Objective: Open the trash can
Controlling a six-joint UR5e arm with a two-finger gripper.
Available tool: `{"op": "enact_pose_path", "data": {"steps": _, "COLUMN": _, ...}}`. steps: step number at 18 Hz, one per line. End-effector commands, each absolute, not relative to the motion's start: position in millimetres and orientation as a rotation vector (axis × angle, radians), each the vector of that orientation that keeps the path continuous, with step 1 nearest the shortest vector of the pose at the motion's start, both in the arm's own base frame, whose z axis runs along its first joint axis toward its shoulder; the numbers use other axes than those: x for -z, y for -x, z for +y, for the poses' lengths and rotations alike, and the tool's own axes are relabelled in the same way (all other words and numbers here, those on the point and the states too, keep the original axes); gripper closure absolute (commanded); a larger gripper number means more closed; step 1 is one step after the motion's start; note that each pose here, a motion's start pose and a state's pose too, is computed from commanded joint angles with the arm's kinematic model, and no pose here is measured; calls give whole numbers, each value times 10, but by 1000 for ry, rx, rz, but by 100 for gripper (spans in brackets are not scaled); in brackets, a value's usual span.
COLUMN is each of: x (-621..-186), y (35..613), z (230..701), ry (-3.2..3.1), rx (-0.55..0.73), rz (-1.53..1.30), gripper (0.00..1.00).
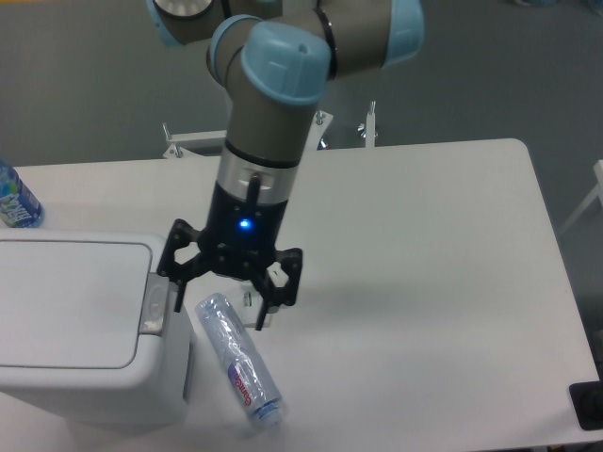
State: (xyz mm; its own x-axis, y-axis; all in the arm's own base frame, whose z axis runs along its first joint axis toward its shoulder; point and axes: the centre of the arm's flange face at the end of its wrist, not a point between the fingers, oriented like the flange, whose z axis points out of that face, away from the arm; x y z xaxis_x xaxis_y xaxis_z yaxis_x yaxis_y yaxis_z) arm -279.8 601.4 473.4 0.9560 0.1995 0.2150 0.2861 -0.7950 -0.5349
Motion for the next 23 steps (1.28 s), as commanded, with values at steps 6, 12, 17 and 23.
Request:
{"op": "enact_pose_path", "data": {"steps": 6, "x": -4651, "y": 2804, "z": 6037, "ry": 2523, "rx": 202, "rz": -338, "gripper": 0}}
{"op": "enact_pose_path", "data": {"steps": 12, "x": -4710, "y": 2810, "z": 6046, "ry": 2516, "rx": 198, "rz": -336, "gripper": 0}}
{"op": "enact_pose_path", "data": {"steps": 17, "x": -4953, "y": 3226, "z": 5901, "ry": 2463, "rx": 121, "rz": -368, "gripper": 0}}
{"op": "enact_pose_path", "data": {"steps": 23, "x": -4365, "y": 4018, "z": 5654, "ry": 2608, "rx": -86, "rz": -269, "gripper": 0}}
